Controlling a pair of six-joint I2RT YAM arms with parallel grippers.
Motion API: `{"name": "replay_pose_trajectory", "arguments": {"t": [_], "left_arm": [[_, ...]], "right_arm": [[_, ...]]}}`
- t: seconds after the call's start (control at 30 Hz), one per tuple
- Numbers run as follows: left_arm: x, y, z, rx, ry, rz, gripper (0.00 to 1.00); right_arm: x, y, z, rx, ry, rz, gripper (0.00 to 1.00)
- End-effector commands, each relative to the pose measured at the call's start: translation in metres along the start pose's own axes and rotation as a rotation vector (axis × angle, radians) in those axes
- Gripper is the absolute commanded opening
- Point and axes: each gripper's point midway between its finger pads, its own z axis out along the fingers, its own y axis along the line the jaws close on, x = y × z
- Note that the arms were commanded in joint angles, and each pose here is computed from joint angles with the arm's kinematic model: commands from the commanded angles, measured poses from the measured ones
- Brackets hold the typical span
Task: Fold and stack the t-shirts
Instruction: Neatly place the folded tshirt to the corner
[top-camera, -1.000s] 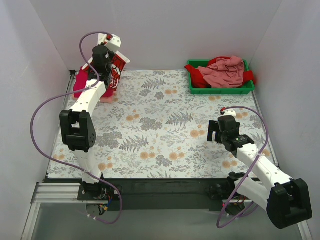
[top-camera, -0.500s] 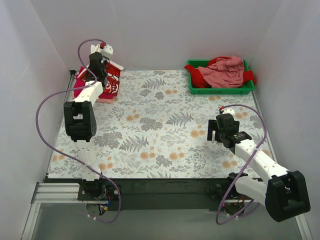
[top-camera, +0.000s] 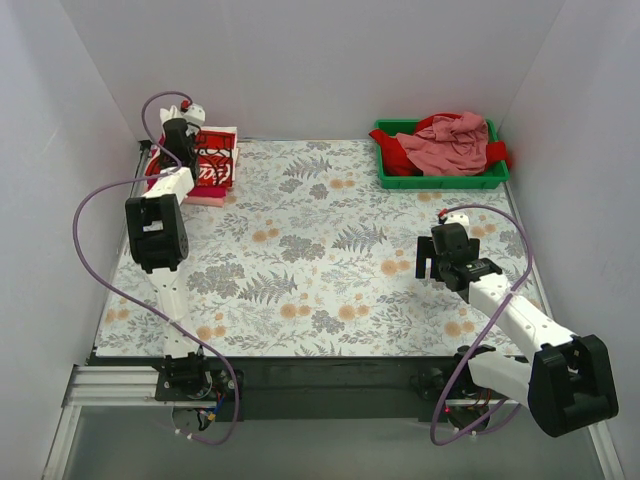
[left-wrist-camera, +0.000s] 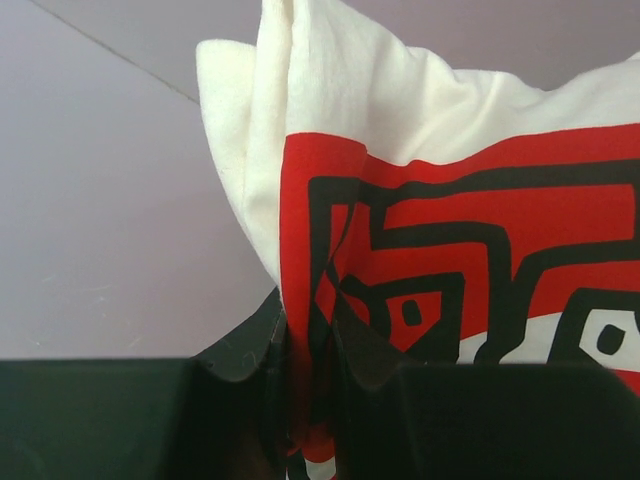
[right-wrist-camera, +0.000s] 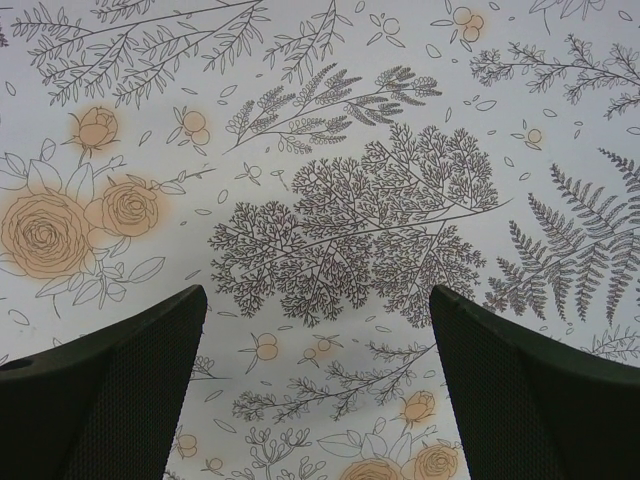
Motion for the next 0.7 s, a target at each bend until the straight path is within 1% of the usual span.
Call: {"name": "replay_pose_trajectory", "arguments": {"t": [0.0, 0.03, 0.07, 0.1, 0.13, 0.17, 0.2, 0.23, 0.37, 0.47, 0.53, 0.57, 0.6, 0.67], "left_arm": [[-0.029, 0.043, 0.004, -0.096, -0.084, -0.056, 0.0], [-0.029, 0.043, 0.005, -0.095, -0.086, -0.064, 0.0], [-0.026, 0.044, 0.006, -0.095, -0.082, -0.07, 0.07], [-0.025, 0.045, 0.007, -0.098, -0.08, -0.075, 0.09], [-0.022, 0.045, 0.008, -0.098, -0.078, -0.078, 0.16], [-0.023, 0.048, 0.009, -0.105, -0.081, -0.083, 0.28], [-0.021, 0.05, 0.011, -0.11, -0.08, -0.103, 0.71], [-0.021, 0.053, 0.011, -0.123, -0.078, -0.114, 0.88], [-0.028, 0.065, 0.008, -0.172, -0.1, -0.163, 0.89], [-0.036, 0.075, 0.004, -0.2, -0.107, -0.233, 0.9], [-0.044, 0.078, 0.001, -0.194, -0.116, -0.281, 0.91], [-0.043, 0.074, -0.002, -0.173, -0.102, -0.291, 0.92], [-0.052, 0.074, -0.008, -0.161, -0.11, -0.311, 0.92], [-0.056, 0.068, -0.014, -0.132, -0.095, -0.385, 0.92]], "right_arm": [[-0.019, -0.003, -0.001, 0.024, -0.041, 0.008, 0.98], [-0.018, -0.002, 0.0, 0.024, -0.036, 0.008, 0.98], [-0.016, -0.002, 0.001, 0.025, -0.026, 0.001, 0.98], [-0.015, -0.002, 0.002, 0.025, -0.02, -0.001, 0.98], [-0.014, -0.002, 0.002, 0.024, -0.016, -0.002, 0.98], [-0.012, -0.001, 0.004, 0.025, -0.006, -0.006, 0.98], [-0.012, -0.001, 0.003, 0.026, -0.003, -0.007, 0.98], [-0.012, 0.0, 0.003, 0.022, -0.001, -0.009, 0.98], [-0.014, 0.0, 0.001, 0.018, -0.004, -0.006, 0.98], [-0.016, 0.001, -0.002, 0.009, -0.017, 0.006, 0.98], [-0.016, 0.001, -0.003, 0.0, -0.023, 0.01, 0.98], [-0.019, 0.001, -0.006, -0.005, -0.035, 0.016, 0.98], [-0.019, 0.001, -0.007, -0.007, -0.039, 0.019, 0.98], [-0.022, 0.001, -0.011, -0.016, -0.059, 0.032, 0.98]]}}
